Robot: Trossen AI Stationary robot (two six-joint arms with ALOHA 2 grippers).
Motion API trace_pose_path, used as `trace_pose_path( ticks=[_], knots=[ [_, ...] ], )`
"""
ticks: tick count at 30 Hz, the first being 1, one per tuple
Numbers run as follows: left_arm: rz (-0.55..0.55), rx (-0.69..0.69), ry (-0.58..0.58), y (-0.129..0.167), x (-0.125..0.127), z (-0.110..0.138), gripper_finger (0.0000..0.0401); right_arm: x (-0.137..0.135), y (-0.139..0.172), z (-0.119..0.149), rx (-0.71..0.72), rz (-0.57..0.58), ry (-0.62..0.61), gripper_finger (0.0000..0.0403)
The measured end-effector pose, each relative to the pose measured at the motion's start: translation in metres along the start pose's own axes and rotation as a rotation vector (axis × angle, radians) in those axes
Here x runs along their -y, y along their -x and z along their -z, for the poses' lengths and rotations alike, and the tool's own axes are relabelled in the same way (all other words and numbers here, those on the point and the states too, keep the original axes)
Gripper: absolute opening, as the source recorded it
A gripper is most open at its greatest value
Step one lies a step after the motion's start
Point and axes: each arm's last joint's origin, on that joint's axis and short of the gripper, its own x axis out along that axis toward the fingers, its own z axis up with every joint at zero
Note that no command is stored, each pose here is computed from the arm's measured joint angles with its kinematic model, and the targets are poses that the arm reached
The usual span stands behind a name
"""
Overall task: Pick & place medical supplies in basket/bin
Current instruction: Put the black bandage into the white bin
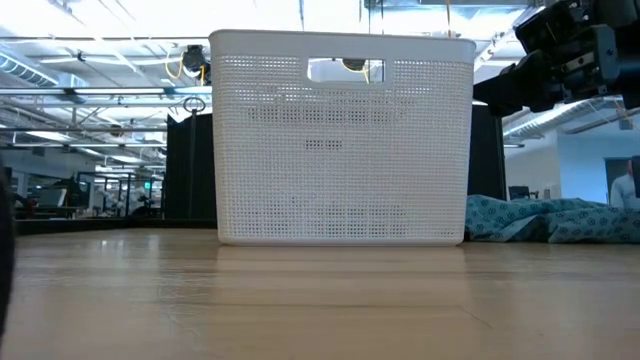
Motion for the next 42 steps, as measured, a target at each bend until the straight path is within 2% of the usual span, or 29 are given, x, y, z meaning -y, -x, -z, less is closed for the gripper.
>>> trace_pose_path(
  ticks=[5, 9, 11, 18, 23, 27, 32, 35, 42],
  knots=[
    [0.029, 0.069, 0.014, 0.015, 0.029, 0.034, 0.0006, 0.000, 0.000, 0.000, -0.004, 0.000, -0.015, 0.0000],
    [-0.029, 0.119, 0.187, 0.016, 0.039, 0.073, 0.0004, 0.000, 0.000, 0.000, -0.004, 0.000, -0.019, 0.0000],
    [-0.031, 0.158, 0.232, 0.013, 0.043, 0.092, 0.0003, 0.000, 0.000, 0.000, -0.004, 0.000, -0.019, 0.0000],
    [0.077, 0.464, 0.238, 0.006, 0.063, 0.136, 0.0002, 0.000, 0.000, 0.000, 0.002, 0.000, -0.018, 0.0000],
    [0.114, 0.551, 0.249, -0.015, 0.080, 0.173, 0.0002, 0.000, 0.000, 0.000, 0.004, 0.000, -0.013, 0.0000],
    [0.091, 0.608, 0.294, -0.029, 0.087, 0.201, 0.0001, 0.000, 0.000, 0.000, 0.004, 0.000, -0.012, 0.0000],
    [0.081, 0.672, 0.336, -0.034, 0.086, 0.221, 0.0001, 0.000, 0.000, 0.000, 0.003, 0.000, -0.010, 0.0000],
    [0.079, 0.691, 0.350, -0.033, 0.085, 0.221, 0.0001, 0.000, 0.000, 0.000, 0.004, 0.000, -0.012, 0.0000],
    [0.132, 0.693, 0.215, -0.034, 0.088, 0.222, 0.0001, 0.000, 0.000, 0.000, 0.004, 0.000, -0.021, 0.0000]
  ],
)
